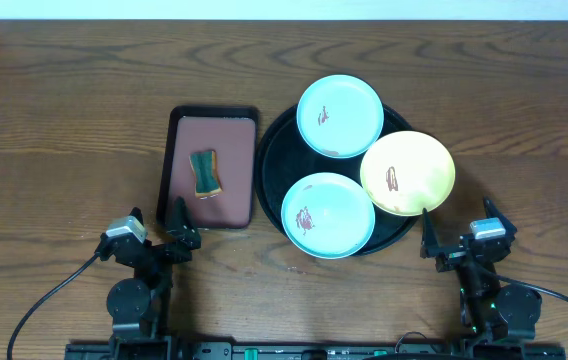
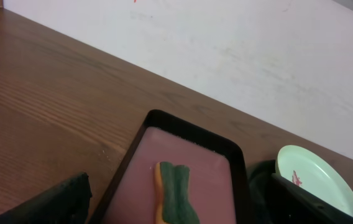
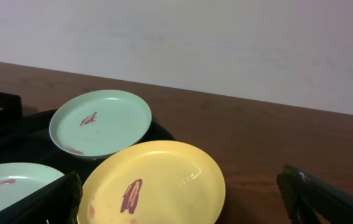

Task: Clean dirty plates on tray and stack at the side
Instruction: 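Move left gripper to the sponge and right gripper to the yellow plate, then grasp the green-yellow sponge with the left gripper and lift it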

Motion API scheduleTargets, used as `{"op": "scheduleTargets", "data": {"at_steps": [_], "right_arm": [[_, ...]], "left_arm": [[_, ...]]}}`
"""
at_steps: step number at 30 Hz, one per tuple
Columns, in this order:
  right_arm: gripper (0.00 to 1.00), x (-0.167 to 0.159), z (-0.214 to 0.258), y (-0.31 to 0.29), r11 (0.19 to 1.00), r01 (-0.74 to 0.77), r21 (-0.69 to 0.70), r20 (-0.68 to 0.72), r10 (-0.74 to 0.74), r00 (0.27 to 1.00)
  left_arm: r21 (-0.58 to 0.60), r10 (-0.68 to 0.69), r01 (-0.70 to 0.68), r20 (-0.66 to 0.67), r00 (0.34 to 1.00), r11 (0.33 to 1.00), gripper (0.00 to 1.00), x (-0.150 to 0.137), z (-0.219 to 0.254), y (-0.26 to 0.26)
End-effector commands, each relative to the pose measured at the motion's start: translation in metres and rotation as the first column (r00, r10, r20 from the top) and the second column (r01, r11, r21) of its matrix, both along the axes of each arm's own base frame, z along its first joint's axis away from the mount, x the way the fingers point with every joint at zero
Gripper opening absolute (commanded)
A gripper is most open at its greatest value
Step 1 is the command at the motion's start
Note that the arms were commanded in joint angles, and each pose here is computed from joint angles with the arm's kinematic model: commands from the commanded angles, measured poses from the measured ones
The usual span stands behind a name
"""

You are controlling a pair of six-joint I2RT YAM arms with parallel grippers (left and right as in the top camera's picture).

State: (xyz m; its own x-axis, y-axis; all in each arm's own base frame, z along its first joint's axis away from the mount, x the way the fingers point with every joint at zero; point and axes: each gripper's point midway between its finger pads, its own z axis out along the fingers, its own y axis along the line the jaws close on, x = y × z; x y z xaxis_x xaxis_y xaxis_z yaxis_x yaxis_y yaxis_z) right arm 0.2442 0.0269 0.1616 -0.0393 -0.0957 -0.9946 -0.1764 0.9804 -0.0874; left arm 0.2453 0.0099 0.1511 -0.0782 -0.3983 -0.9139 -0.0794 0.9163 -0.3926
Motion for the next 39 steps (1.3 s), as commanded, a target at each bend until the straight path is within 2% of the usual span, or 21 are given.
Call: {"op": "scheduleTargets", "data": {"at_steps": [1,6,10,14,18,22,27,29,31,36,39], "right_arm": [[0.99,-0.001,0.000,0.006,0.999,-0.035,0.008,0.000,0.035,0.999],[0.99,-0.004,0.003,0.018,0.991,-0.102,0.090,-0.001,0.103,0.995],[0.99,-0.015,0.025,0.041,0.966,-0.244,0.083,0.047,0.241,0.969],[0.99,-0.024,0.073,0.043,0.963,-0.258,0.081,0.101,0.250,0.963],[0.99,-0.025,0.122,0.043,0.961,-0.253,0.114,0.047,0.249,0.967],[0.99,-0.013,0.146,0.043,0.960,-0.222,0.171,-0.158,0.250,0.955],[0.99,0.012,0.151,0.042,0.958,-0.154,0.241,-0.457,0.252,0.853],[0.99,0.023,0.148,0.041,0.960,-0.146,0.240,-0.520,0.254,0.816],[0.99,0.037,0.145,0.041,0.961,-0.147,0.233,-0.552,0.256,0.794],[0.99,0.059,0.119,0.047,0.930,-0.068,0.360,-0.641,0.300,0.706],[0.99,0.065,0.106,0.051,0.918,-0.049,0.392,-0.675,0.324,0.663]], "left_arm": [[0.007,-0.023,0.024,-0.048,0.999,1.000,0.90,-0.001,-0.014,-0.004],[0.009,-0.023,0.023,-0.019,1.000,1.000,0.90,0.000,-0.006,-0.004],[0.017,-0.057,0.056,0.111,0.992,0.998,0.90,-0.003,0.044,-0.010],[0.032,-0.059,0.054,0.154,0.986,0.998,0.90,-0.010,0.097,-0.010],[0.029,-0.117,0.115,0.057,0.992,0.993,0.90,-0.004,0.142,-0.020],[-0.035,-0.210,0.207,-0.179,0.961,0.978,0.90,0.012,0.163,-0.035],[-0.103,-0.200,0.171,-0.507,0.838,0.980,0.90,0.026,0.149,-0.032],[-0.121,-0.196,0.154,-0.598,0.777,0.981,0.90,0.031,0.137,-0.031],[-0.137,-0.198,0.142,-0.662,0.723,0.980,0.90,0.037,0.120,-0.030],[-0.276,-0.310,0.147,-0.767,0.562,0.950,0.90,0.041,0.076,-0.050],[-0.258,-0.291,0.135,-0.833,0.471,0.957,0.86,0.047,0.045,-0.051]]}}
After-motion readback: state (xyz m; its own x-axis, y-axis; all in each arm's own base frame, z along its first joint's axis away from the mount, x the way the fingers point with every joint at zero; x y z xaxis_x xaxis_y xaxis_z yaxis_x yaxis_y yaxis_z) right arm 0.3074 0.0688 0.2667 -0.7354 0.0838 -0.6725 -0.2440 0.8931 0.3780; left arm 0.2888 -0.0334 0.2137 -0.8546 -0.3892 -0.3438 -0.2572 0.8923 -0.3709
